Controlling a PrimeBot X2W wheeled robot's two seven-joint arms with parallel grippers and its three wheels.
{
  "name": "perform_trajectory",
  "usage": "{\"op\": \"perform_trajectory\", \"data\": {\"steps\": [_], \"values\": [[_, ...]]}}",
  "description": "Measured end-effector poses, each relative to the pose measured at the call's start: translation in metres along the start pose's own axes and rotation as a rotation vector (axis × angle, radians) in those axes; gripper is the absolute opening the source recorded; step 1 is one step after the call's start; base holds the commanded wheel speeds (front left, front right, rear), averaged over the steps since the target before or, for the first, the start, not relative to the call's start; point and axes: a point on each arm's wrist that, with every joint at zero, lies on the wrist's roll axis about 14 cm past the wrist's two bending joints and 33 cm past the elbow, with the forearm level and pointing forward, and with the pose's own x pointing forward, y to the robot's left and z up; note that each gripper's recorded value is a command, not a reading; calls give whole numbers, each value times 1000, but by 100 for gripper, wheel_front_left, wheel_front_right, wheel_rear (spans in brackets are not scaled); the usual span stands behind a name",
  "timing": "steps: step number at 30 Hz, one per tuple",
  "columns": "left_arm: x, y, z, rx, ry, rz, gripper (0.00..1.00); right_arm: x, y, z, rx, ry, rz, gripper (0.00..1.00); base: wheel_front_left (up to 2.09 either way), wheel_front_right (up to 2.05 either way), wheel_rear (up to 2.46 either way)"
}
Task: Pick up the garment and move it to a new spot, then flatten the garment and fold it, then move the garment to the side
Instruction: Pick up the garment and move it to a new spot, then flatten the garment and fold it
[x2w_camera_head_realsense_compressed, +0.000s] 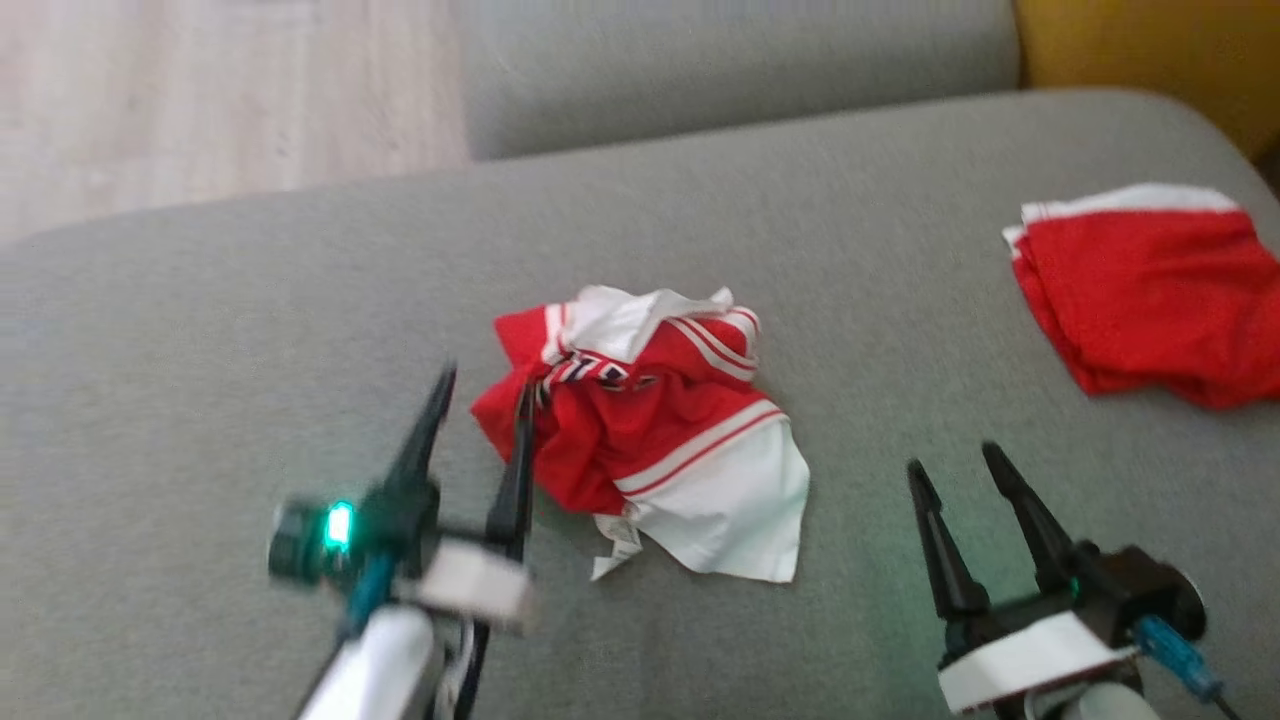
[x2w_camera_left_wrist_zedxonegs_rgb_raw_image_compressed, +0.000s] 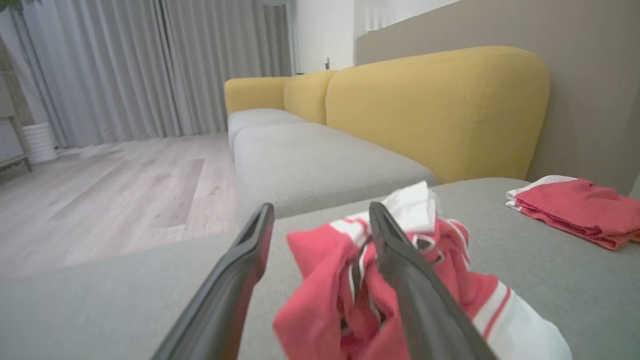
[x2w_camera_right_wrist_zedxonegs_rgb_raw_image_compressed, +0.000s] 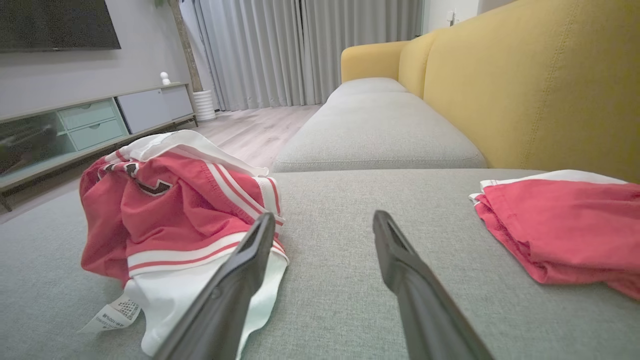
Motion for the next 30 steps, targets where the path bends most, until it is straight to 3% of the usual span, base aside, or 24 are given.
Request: {"op": "perform_trajectory", "data": {"steps": [5,14,22,30], "values": [[-50,14,-14,-35,31,111,100,-6,4,-1,17,-5,-6,100,0,0,0],[-122,52,10,-63,-71,347,100,-15,26,5,14,-28,45,100,0,0,0],[-164,46,1,-20,-51,387,100,-24,26,11,20,-53,29,100,0,0,0],[-169,48,0,-6,-49,383,100,-23,26,10,21,-48,26,100,0,0,0]]}}
